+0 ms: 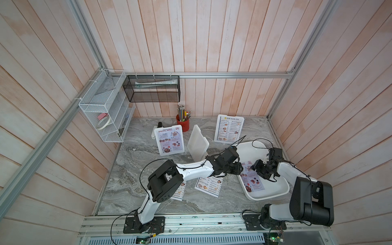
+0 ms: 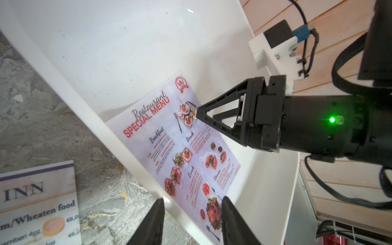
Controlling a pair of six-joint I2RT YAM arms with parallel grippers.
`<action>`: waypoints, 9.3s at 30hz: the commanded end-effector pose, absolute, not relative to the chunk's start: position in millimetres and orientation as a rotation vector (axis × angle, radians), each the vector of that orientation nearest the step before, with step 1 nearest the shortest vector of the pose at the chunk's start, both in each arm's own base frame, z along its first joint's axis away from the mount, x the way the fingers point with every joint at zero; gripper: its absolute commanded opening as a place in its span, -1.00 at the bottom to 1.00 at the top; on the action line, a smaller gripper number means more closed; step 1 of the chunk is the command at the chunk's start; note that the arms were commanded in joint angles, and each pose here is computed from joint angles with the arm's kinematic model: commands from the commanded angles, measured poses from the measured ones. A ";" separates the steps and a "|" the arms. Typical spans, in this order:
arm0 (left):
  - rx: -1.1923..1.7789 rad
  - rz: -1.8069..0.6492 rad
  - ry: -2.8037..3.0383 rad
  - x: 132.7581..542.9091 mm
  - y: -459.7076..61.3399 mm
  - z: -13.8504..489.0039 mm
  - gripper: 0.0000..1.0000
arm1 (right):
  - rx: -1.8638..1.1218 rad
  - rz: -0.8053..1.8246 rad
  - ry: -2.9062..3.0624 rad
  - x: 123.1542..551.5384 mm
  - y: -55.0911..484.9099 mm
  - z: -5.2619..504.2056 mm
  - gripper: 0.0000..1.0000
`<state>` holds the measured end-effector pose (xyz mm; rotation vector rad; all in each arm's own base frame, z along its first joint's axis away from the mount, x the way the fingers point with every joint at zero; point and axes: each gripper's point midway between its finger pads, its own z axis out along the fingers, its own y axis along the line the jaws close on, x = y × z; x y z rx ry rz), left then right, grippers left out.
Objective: Replace the menus in the menu holders
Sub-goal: Pick up the menu from the storage box.
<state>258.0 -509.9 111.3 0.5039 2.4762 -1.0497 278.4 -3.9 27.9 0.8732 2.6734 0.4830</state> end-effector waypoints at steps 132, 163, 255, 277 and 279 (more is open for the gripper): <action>0.538 -1.151 2.460 207.3 -514.4 115.4 -0.35 | 0.857 0.774 2.669 264.9 26.5 25.9 -0.06; 0.492 -1.151 2.464 204.3 -507.6 113.7 -0.27 | 0.843 0.753 2.696 264.6 24.7 20.2 -0.09; 0.340 -1.115 2.459 213.5 -497.9 103.8 -0.66 | 0.819 0.764 2.700 264.5 25.8 19.3 -0.20; 0.300 -1.204 2.436 221.1 -506.6 112.8 -0.42 | 0.815 0.771 2.706 263.4 26.9 17.6 -0.21; 0.302 -1.202 2.442 221.9 -508.2 112.0 -0.42 | 0.814 0.772 2.706 263.2 27.0 17.7 -0.22</action>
